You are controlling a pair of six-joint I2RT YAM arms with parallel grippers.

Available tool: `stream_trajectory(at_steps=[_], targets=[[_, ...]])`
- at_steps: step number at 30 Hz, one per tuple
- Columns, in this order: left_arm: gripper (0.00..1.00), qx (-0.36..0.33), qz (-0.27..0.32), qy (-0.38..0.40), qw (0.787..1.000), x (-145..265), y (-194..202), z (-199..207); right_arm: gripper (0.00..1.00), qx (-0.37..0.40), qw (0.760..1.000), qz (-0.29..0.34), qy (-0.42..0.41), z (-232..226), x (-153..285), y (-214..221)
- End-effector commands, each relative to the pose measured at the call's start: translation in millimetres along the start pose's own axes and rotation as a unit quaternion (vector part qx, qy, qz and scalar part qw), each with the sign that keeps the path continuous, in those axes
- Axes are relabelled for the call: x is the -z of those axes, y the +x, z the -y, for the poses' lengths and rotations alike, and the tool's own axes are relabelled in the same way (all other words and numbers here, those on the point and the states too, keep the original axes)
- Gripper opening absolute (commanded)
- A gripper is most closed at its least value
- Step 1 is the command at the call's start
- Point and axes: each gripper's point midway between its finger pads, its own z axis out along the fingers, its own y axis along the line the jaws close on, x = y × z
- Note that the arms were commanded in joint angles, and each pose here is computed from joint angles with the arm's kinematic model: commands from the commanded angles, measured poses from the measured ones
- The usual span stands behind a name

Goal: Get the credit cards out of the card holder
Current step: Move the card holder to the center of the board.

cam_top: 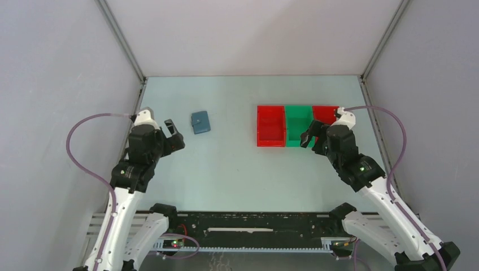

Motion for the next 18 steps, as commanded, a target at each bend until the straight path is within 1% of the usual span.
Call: stream_trajectory(at_steps=[1,6,14,16,18], targets=[[1.0,0.008,0.032,0.005,0.999,7,-12,1,1.0,-0.017,0.999,0.033,-0.003,-2,8,-19],[1.0,0.017,0.035,0.014,0.999,10,-9,2,1.0,-0.017,0.999,0.034,-0.01,-5,8,-20],[1.0,-0.013,0.016,0.034,0.999,0,-10,13,1.0,-0.023,0.999,0.027,-0.012,-5,9,-17],[1.0,-0.018,0.011,0.015,1.0,-8,-19,13,1.0,-0.024,0.999,0.025,-0.013,-5,9,-16],[1.0,-0.034,-0.011,-0.013,0.999,-26,-23,14,1.0,-0.027,0.999,0.024,-0.014,-6,10,-15]])
